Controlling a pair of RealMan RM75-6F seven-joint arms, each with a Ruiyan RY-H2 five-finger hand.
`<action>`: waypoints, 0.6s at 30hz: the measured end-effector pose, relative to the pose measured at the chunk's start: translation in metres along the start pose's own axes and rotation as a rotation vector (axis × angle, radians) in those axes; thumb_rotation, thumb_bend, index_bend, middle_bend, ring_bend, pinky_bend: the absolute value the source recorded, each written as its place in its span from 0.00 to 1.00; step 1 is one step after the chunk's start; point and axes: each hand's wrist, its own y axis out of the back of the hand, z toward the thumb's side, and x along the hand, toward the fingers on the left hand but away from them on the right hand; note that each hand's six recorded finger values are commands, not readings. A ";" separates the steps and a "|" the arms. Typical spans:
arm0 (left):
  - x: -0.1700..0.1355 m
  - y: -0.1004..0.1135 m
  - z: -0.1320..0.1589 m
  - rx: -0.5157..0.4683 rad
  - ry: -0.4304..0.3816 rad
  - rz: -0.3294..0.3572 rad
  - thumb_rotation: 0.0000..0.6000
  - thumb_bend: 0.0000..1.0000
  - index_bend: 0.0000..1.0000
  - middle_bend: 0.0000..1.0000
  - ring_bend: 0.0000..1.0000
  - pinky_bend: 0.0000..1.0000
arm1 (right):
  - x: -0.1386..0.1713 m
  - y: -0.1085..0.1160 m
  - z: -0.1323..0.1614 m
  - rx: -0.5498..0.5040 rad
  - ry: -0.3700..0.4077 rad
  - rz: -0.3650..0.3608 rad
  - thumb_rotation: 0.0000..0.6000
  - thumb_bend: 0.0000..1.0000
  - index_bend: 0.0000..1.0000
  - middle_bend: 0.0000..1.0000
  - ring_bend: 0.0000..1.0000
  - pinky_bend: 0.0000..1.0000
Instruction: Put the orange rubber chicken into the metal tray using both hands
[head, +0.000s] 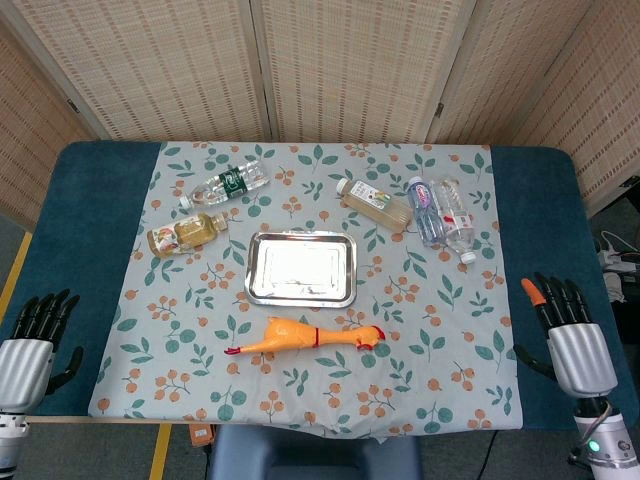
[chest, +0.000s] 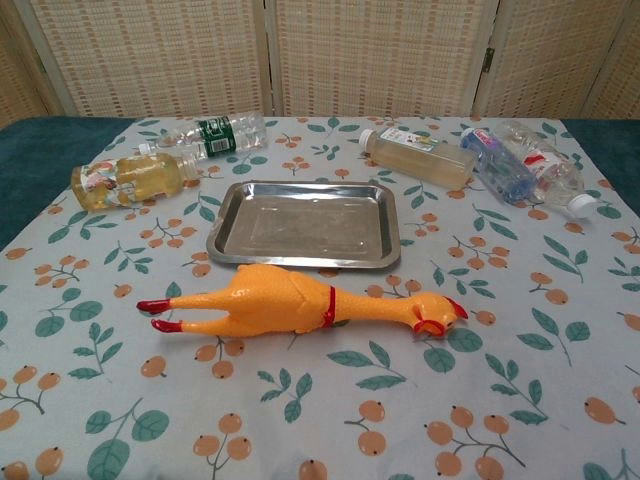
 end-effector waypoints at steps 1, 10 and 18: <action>0.000 -0.002 0.000 -0.003 0.003 -0.005 1.00 0.46 0.00 0.00 0.00 0.03 | 0.000 -0.003 -0.001 0.001 -0.001 0.013 1.00 0.15 0.00 0.00 0.00 0.00; 0.002 -0.012 0.007 -0.019 -0.011 -0.051 1.00 0.46 0.00 0.00 0.00 0.03 | -0.001 -0.021 0.010 -0.053 0.036 0.102 1.00 0.15 0.00 0.00 0.00 0.00; 0.006 -0.023 0.008 -0.034 -0.027 -0.121 1.00 0.46 0.00 0.00 0.00 0.03 | -0.027 -0.048 0.067 -0.175 0.148 0.269 1.00 0.15 0.02 0.00 0.00 0.14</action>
